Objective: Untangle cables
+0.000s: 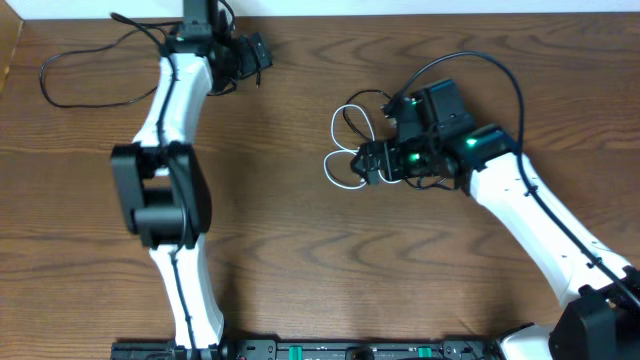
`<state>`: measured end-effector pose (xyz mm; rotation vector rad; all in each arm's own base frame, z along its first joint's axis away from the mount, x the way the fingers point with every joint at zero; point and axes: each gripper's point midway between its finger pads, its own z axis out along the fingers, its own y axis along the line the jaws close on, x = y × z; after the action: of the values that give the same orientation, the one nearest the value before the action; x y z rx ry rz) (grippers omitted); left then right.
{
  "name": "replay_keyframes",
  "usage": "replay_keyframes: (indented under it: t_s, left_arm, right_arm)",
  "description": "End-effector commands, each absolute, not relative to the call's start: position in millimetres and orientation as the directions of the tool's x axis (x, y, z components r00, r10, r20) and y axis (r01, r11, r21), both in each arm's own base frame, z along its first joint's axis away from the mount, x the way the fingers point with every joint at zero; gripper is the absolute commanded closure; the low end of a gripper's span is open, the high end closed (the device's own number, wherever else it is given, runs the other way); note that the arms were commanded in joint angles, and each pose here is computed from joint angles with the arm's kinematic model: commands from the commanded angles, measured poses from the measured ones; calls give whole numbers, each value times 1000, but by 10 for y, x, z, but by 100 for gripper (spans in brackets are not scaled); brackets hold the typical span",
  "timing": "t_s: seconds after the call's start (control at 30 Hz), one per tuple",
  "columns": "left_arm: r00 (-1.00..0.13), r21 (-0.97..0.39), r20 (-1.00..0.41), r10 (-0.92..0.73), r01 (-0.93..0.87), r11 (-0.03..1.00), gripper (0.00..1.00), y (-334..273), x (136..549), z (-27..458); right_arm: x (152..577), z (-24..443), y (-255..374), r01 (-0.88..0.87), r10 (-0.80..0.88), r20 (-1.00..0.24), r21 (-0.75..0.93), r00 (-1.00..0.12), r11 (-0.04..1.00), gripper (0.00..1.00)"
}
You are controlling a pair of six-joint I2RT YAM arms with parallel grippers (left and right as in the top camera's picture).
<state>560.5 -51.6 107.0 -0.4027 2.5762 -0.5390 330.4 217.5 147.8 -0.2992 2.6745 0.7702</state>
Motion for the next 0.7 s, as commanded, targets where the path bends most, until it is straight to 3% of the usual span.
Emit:
replay_keyframes:
  t_s: [0.0, 0.1, 0.23, 0.43, 0.67]
  left_arm:
    - [-884, -649, -321, -341, -56, 759, 1, -964, 5240, 1931]
    - [-933, -653, -175, -314, -129, 747, 1, -1106, 4870, 1863]
    - [-968, -548, -27, -249, -194, 814, 1, -1195, 4441, 1552]
    - [-996, -501, 46, -83, -94, 860, 1, -1532, 4046, 1287]
    - [-988, -423, 144, -53, -110, 900, 1, -1623, 3699, 1269]
  right_arm:
    - [3481, 1483, 1843, -154, 31, -360, 475, -933, 866, 1]
    - [3558, 1478, 1624, -94, 91, -342, 488, -935, 868, 1]
    - [3629, 1433, 1308, -8, 162, -326, 465, -931, 885, 1]
    - [3710, 1337, 1051, 56, 194, -353, 365, -915, 929, 1]
    - [3749, 1341, 1235, -34, 118, -396, 356, -911, 934, 1]
